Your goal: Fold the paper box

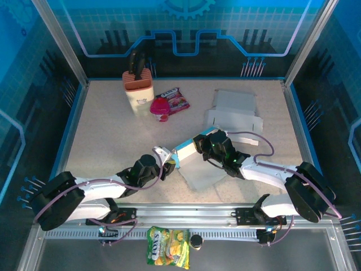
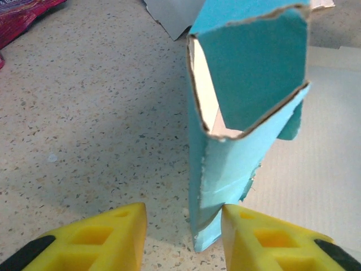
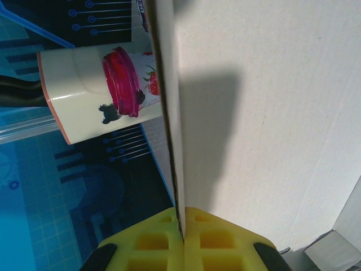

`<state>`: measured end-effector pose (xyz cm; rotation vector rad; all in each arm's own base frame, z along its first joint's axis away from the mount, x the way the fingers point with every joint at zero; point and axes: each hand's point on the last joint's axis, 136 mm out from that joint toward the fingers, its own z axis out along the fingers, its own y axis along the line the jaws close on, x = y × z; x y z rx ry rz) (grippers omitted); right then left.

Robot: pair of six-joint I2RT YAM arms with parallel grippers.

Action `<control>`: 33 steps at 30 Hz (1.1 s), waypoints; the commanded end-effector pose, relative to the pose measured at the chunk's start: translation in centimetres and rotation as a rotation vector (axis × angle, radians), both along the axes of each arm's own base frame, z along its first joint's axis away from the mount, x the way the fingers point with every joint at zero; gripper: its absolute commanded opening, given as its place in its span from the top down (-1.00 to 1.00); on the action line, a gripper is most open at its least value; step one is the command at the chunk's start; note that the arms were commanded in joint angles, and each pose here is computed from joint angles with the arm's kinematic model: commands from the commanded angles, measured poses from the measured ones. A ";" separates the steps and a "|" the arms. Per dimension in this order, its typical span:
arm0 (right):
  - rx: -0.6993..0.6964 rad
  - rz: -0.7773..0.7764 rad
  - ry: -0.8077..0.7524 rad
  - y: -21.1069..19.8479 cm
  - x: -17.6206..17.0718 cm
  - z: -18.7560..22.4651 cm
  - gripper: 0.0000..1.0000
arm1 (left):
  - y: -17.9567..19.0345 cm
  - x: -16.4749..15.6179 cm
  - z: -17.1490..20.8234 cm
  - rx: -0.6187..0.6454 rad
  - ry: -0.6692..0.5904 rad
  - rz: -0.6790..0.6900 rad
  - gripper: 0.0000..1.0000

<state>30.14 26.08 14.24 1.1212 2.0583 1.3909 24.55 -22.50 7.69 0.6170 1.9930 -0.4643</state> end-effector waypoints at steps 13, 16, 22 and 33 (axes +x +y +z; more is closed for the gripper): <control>-0.018 0.013 -0.032 1.1 -0.3 -0.4 1.00 | -1.9 0.4 3.3 -0.085 -0.075 -0.047 0.26; -0.016 0.007 -0.048 1.1 -0.2 -0.3 1.00 | -1.9 0.5 3.2 -0.082 -0.071 -0.035 0.22; -0.017 0.007 -0.072 1.1 -0.2 0.0 1.00 | -2.2 0.4 3.1 -0.089 -0.067 -0.034 0.28; 0.004 0.001 -0.119 1.6 -0.3 0.2 1.00 | -2.5 0.7 2.9 -0.082 -0.061 -0.004 0.37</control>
